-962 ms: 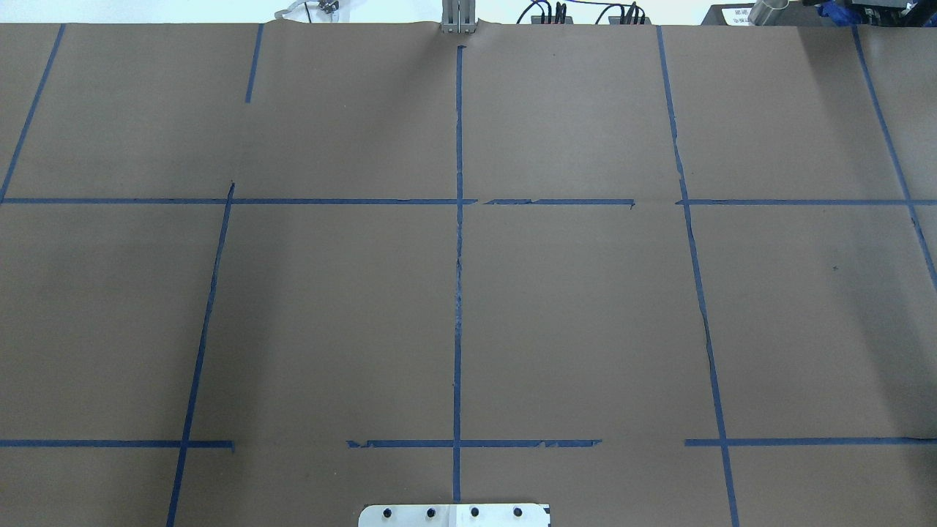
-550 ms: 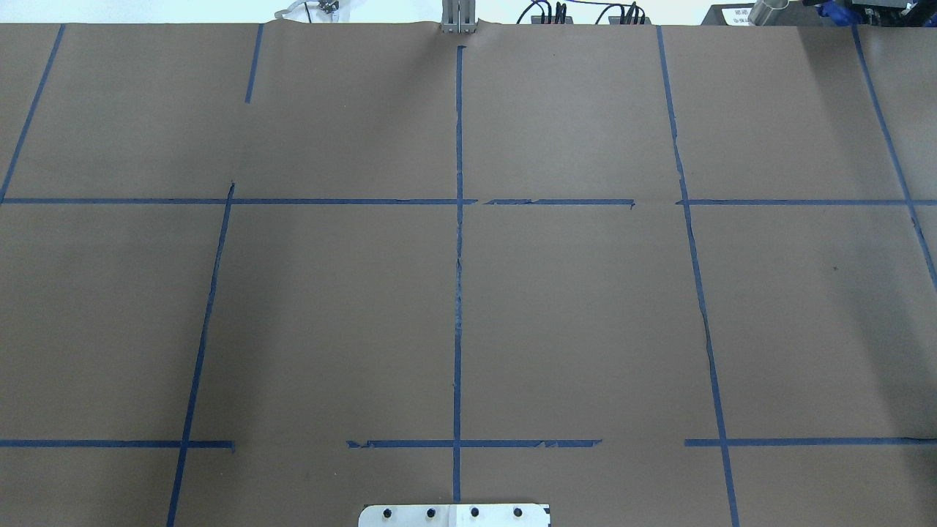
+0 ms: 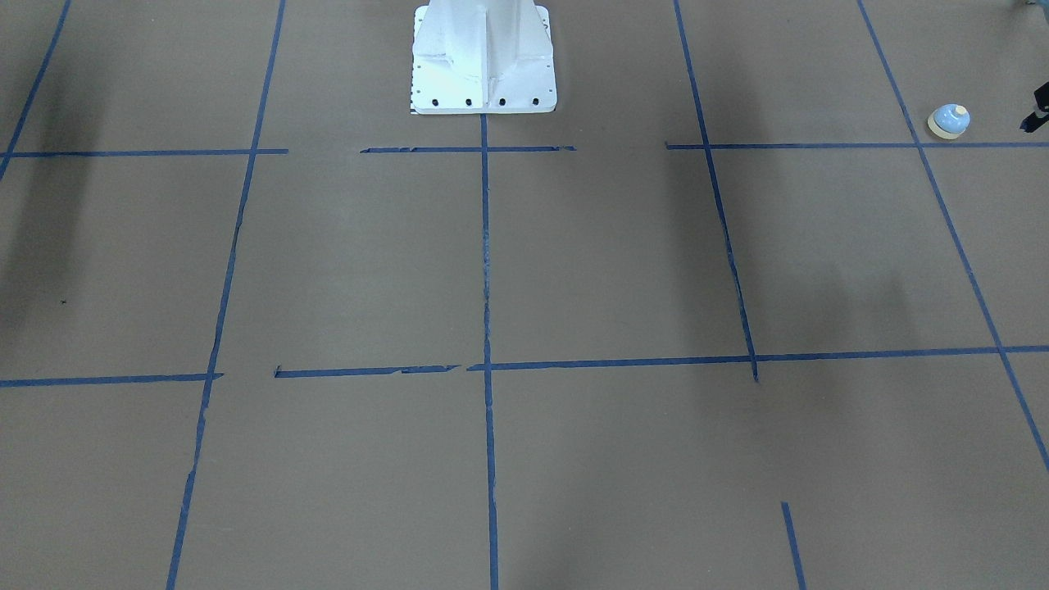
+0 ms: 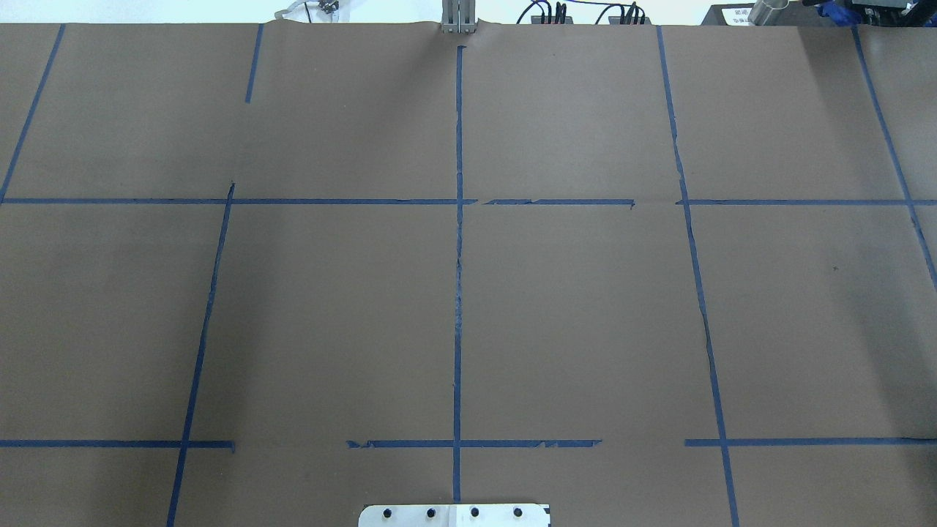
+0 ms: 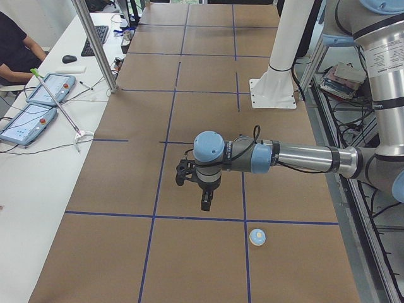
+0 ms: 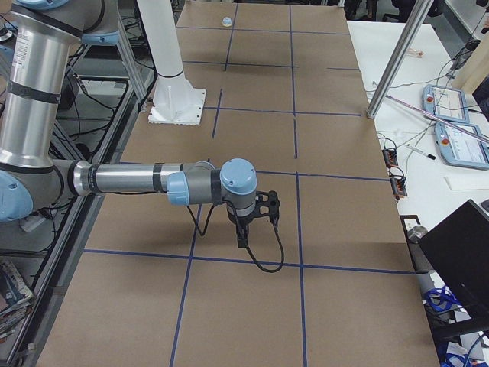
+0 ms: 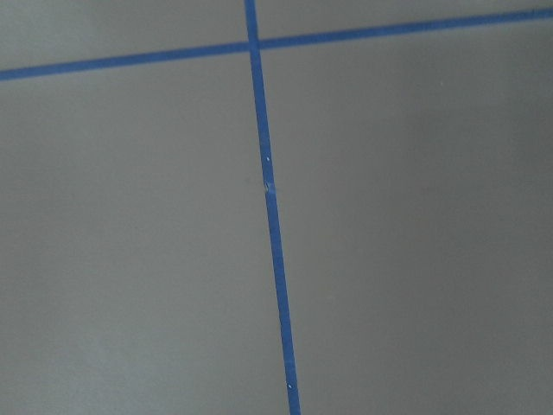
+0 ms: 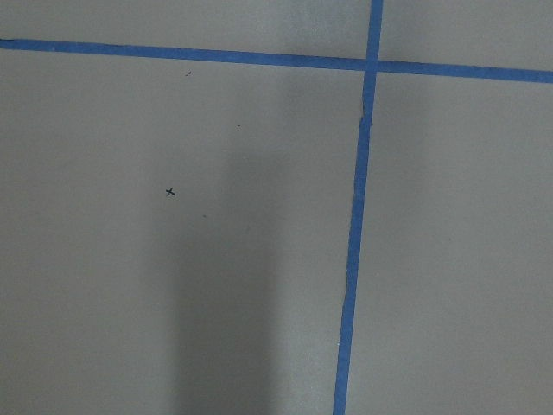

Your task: Place and press bell with both arms

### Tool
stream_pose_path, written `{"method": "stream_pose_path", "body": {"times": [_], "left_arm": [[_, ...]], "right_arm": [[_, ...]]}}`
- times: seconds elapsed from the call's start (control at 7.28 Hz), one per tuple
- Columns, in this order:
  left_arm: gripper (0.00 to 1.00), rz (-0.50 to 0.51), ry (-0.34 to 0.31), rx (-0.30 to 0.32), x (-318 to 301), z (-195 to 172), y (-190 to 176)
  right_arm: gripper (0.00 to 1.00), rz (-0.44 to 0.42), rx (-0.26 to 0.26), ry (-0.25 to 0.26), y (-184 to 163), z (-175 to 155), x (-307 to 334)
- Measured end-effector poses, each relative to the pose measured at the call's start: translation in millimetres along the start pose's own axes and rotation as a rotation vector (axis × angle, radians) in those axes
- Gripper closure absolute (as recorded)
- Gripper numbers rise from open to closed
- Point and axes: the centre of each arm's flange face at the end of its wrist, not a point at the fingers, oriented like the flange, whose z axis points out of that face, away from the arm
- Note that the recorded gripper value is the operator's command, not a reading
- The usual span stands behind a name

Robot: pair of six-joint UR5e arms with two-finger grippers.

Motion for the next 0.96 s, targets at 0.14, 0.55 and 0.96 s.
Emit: {"method": "stream_pose_path", "body": {"times": [0.14,0.55,0.96], "left_arm": [[0.00,0.014,0.002,-0.055,1,24,-1],[0.00,0.044,0.000,-0.085,-30,83,37],[0.00,0.063,-0.039,-0.080,-73,145,99]], "right_arm": [[0.00,-0.001,0.000,0.000,0,0,0],[0.00,-0.013,0.002,-0.001,-1,0,-1],[0.00,-0.017,0.002,0.000,-2,0,-2]]}}
